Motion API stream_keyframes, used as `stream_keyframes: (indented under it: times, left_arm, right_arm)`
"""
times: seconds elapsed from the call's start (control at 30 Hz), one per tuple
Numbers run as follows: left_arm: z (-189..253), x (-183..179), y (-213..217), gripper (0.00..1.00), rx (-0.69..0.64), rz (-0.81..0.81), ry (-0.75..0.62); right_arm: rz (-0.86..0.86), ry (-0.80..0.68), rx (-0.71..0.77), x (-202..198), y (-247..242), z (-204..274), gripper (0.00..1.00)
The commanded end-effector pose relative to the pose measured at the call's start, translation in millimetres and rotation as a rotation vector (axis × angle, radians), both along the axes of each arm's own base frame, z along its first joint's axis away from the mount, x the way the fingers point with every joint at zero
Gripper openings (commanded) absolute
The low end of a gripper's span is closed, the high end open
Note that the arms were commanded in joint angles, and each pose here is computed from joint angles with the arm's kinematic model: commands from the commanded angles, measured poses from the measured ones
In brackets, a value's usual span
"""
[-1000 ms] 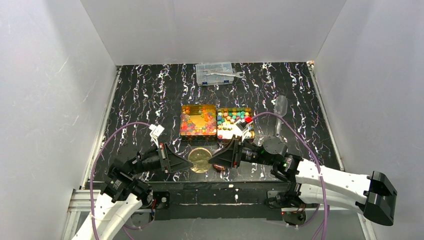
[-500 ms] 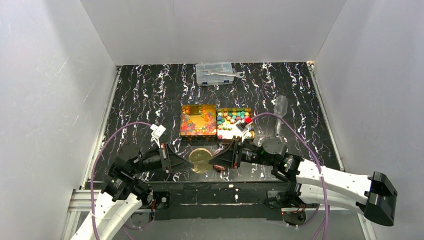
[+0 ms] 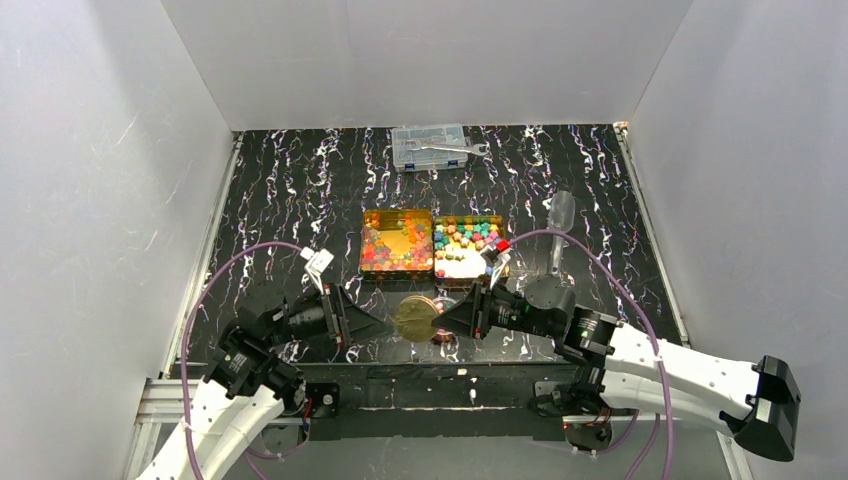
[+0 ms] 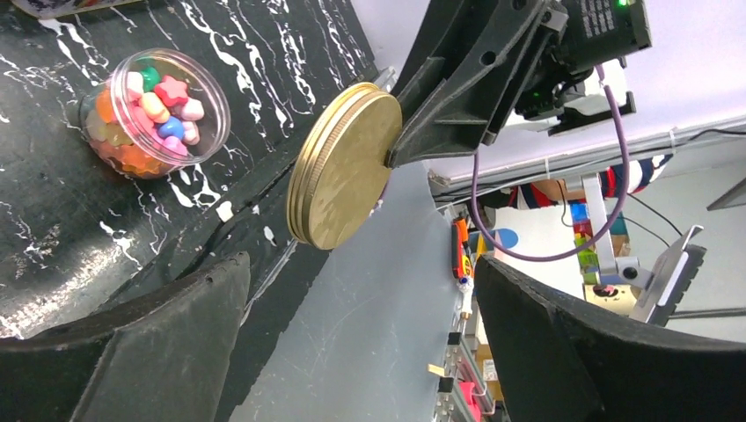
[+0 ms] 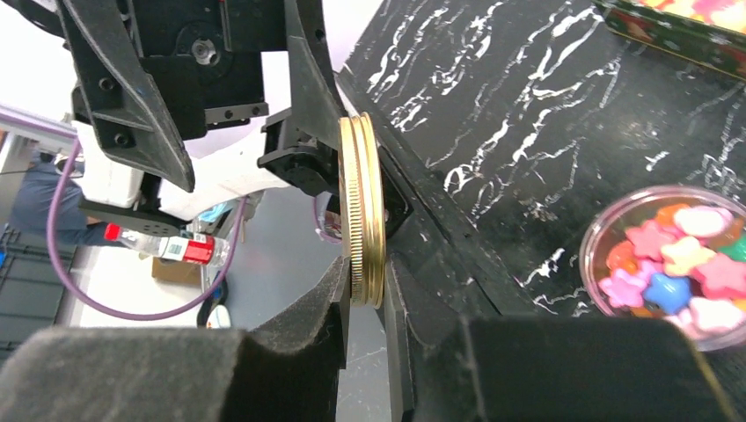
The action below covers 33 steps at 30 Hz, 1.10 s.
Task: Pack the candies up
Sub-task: Pick up the bottle lid at the center of the board, then close the bottle lid on the packing bottle.
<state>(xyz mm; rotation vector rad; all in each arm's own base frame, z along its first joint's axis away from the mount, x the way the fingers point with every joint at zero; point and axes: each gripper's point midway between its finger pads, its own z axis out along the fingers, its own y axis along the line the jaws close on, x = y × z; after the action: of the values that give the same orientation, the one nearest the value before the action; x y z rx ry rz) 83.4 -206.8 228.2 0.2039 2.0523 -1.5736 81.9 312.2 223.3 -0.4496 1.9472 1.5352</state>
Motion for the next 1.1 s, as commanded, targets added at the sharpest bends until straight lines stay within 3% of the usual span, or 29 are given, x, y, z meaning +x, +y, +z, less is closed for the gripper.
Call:
stream_keyframes:
  times: [0.0,0.3,0.9,1.07]
  left_arm:
    - [-4,8,-3,0.98,0.03,0.004,0.009]
    - [-32,20,-20,0.98,0.062,-0.056,0.16]
    - [-79,47,-26,0.98,0.174,-0.017,0.218]
    - [-83,56,-30,0.89,0.192,-0.017,0.211]
  right_arm:
    - [-0.085,-0.024,-0.002,13,-12,11,0.01]
    - [-0.148,0.128,-0.008,29,-29,-16,0.01]
    - [-0.195,0.355,0.115,49,-47,-62,0.01]
    - [-0.223,0.38,0.131,55,-48,-69,0.01]
